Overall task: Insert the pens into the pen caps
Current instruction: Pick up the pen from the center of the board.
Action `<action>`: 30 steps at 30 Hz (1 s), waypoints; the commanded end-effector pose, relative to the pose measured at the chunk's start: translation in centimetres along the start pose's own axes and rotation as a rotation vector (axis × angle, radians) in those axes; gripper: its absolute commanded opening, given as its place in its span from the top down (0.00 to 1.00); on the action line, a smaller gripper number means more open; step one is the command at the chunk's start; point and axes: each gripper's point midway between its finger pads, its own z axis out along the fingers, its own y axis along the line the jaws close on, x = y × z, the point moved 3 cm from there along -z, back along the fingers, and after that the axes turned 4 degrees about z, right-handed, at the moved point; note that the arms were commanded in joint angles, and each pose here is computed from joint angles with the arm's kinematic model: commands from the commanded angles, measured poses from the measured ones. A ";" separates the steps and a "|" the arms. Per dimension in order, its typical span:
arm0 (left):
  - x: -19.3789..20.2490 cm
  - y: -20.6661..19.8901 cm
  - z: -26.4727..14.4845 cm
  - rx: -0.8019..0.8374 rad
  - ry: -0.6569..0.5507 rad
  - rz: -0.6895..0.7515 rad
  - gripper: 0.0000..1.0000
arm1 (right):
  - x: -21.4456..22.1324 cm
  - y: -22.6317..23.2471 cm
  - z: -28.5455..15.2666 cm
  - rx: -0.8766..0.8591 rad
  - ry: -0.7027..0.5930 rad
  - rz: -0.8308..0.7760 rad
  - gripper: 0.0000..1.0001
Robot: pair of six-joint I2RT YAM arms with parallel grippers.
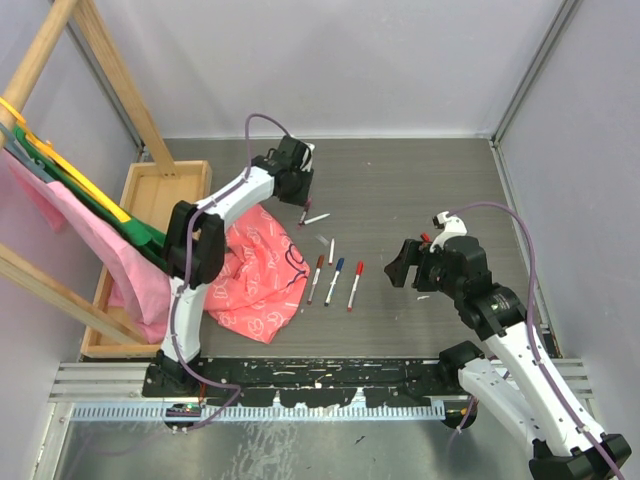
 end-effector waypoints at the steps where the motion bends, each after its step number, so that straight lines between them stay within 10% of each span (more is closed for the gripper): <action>1: -1.5 0.3 0.2 0.033 -0.016 0.004 0.70 | -1.0 1.0 0.2 -0.059 -0.035 -0.025 0.10; 21: 0.2 0.4 4.8 0.043 0.065 -0.004 0.69 | -1.0 1.3 0.1 -0.080 -0.029 -0.029 0.10; 30: 1.4 0.5 5.4 0.035 0.106 0.000 0.83 | -0.9 1.3 0.2 -0.079 -0.026 -0.029 0.10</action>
